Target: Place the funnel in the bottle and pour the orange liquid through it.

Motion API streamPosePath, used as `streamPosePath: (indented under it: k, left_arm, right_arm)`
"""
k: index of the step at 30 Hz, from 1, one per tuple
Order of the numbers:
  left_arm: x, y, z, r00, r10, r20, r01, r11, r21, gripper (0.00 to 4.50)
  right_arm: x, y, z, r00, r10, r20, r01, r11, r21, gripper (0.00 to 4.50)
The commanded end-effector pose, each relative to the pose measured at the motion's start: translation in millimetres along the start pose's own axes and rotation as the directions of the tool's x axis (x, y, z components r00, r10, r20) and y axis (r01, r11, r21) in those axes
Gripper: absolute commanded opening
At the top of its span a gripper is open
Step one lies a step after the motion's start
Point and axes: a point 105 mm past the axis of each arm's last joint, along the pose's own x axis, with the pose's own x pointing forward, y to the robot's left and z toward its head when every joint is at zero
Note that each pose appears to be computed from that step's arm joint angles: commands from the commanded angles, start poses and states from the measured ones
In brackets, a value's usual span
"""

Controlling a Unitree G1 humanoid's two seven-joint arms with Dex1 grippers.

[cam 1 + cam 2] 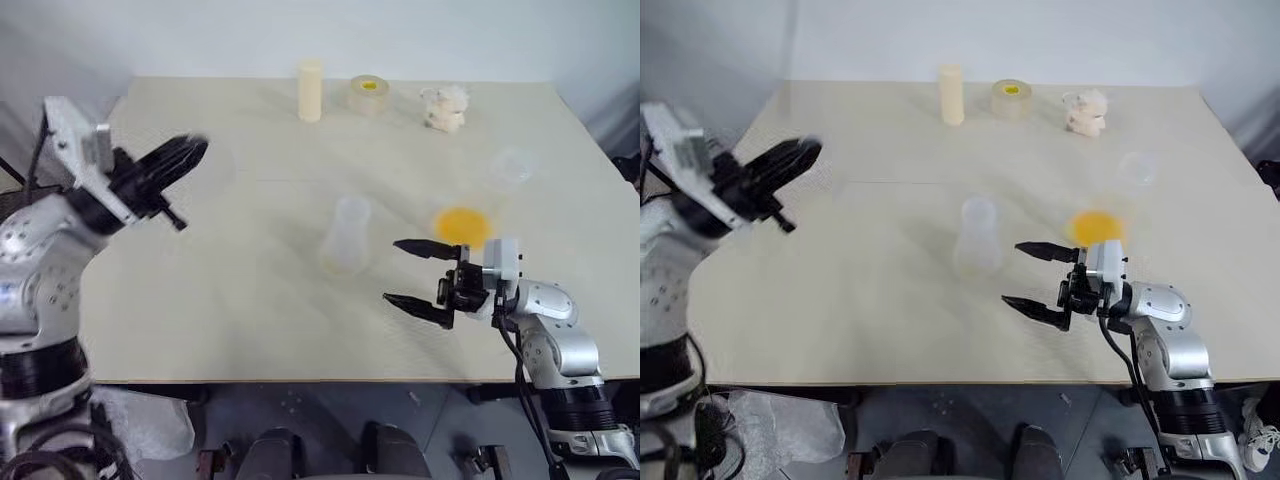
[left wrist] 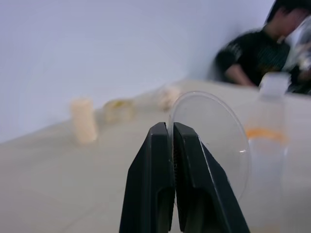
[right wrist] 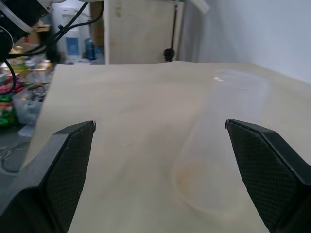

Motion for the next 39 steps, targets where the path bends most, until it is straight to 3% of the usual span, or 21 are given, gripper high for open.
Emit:
streamPosePath:
  k: [1, 5, 12, 15, 22, 31, 39]
  left_arm:
    - [24, -7, 11, 0.997, -0.048, 0.053, 0.051, 0.998, -0.047, 0.02]
    - [52, -19, 10, 0.993, -0.109, 0.049, 0.115, 0.98, -0.161, 0.02]
    - [83, -23, 6, 0.995, -0.105, -0.004, 0.096, 0.926, -0.364, 0.02]
    - [96, -32, -5, 0.983, -0.159, -0.096, 0.093, 0.87, -0.485, 0.02]
    - [97, -45, -22, 0.924, -0.264, -0.278, 0.059, 0.814, -0.577, 0.02]
    - [100, -41, -13, 0.918, -0.294, -0.266, 0.028, 0.716, -0.697, 0.02]
    - [91, -50, -22, 0.874, -0.354, -0.334, 0.013, 0.703, -0.711, 0.02]
  right_arm:
    - [0, -1, 11, 0.999, -0.013, 0.03, 0.014, 0.999, -0.041, 4.5]
    - [-1, -2, 12, 0.999, -0.04, 0.037, 0.042, 0.998, -0.053, 4.5]
    - [-3, -3, 15, 0.995, -0.08, 0.054, 0.083, 0.995, -0.063, 4.5]
    - [-5, -3, 15, 0.994, -0.1, 0.05, 0.103, 0.992, -0.068, 4.5]
    - [-6, 2, 14, 0.991, -0.124, 0.045, 0.127, 0.989, -0.07, 4.5]
    - [-8, 2, 14, 0.989, -0.143, 0.031, 0.145, 0.987, -0.073, 4.5]
    - [-7, 2, 15, 0.988, -0.15, 0.024, 0.151, 0.986, -0.074, 4.5]
